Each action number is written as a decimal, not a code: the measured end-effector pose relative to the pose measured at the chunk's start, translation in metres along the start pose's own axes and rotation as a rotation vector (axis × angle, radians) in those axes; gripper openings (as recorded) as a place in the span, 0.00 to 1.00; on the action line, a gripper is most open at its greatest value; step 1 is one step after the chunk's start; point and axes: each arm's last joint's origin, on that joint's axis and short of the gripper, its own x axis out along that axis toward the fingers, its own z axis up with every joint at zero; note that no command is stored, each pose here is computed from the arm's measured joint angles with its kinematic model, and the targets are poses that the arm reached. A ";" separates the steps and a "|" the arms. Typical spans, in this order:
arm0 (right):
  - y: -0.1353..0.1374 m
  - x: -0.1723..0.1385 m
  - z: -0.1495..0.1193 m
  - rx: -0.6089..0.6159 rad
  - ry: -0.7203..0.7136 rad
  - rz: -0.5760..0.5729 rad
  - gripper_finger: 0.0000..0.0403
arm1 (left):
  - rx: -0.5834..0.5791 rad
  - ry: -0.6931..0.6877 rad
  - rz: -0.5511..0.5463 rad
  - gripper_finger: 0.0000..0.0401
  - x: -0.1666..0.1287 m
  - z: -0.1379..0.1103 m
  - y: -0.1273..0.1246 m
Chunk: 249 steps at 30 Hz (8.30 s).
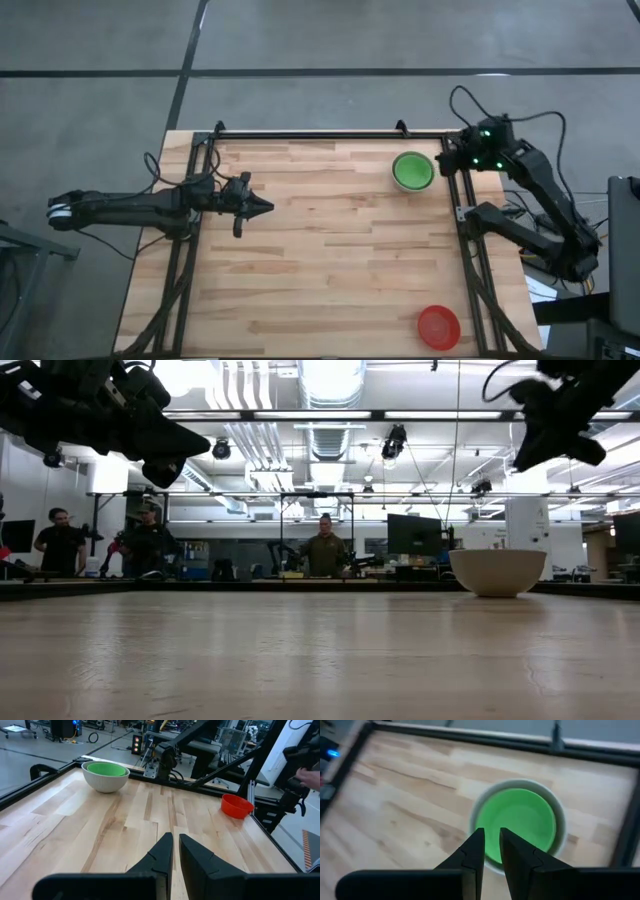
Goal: Nest bowls inside each other
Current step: Stack the red bowl on top of the green bowl
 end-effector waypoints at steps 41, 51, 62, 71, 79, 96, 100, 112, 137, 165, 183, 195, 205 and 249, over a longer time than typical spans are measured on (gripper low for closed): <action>0.036 -0.015 -0.011 -0.254 0.077 0.469 0.14 | -0.001 0.001 0.001 0.09 0.000 0.000 0.000; 0.072 -0.003 -0.002 -0.391 0.086 0.518 0.14 | 0.000 0.001 0.000 0.09 0.000 0.000 0.000; 0.103 -0.003 -0.024 -0.496 0.158 0.607 0.21 | 0.000 0.001 0.000 0.09 0.000 0.000 0.000; 0.109 -0.019 -0.038 -0.555 0.193 0.709 0.29 | 0.000 0.001 0.000 0.09 0.000 0.000 0.000; 0.104 -0.033 -0.039 -0.566 0.158 0.777 0.27 | 0.000 0.001 0.000 0.09 0.000 0.000 0.000; 0.116 -0.035 -0.034 -0.561 0.140 0.926 0.22 | 0.000 0.001 0.000 0.09 0.000 0.000 0.000; 0.117 -0.034 -0.035 -0.587 0.141 0.941 0.20 | 0.000 0.001 0.000 0.09 0.000 0.000 0.000; 0.121 -0.030 -0.039 -0.587 0.189 0.950 0.18 | 0.000 0.001 0.000 0.09 0.000 0.000 0.000; 0.120 -0.032 -0.088 -0.423 0.230 1.064 0.17 | 0.000 0.001 0.000 0.09 0.000 0.000 0.000; 0.141 -0.045 -0.157 -0.256 0.402 0.817 0.17 | 0.000 0.001 0.000 0.09 0.000 0.000 0.000; 0.107 -0.089 -0.208 -0.399 0.660 0.816 0.17 | 0.000 0.001 0.000 0.09 0.000 0.000 0.000; 0.115 -0.082 -0.238 -0.383 0.703 0.716 0.17 | 0.000 0.001 0.000 0.09 0.000 0.000 0.000; 0.114 -0.083 -0.236 -0.460 0.722 0.747 0.17 | 0.000 0.001 0.000 0.09 0.000 0.000 0.000; 0.085 -0.048 -0.268 -0.549 0.845 0.141 0.34 | 0.000 0.001 0.000 0.09 0.000 0.000 0.000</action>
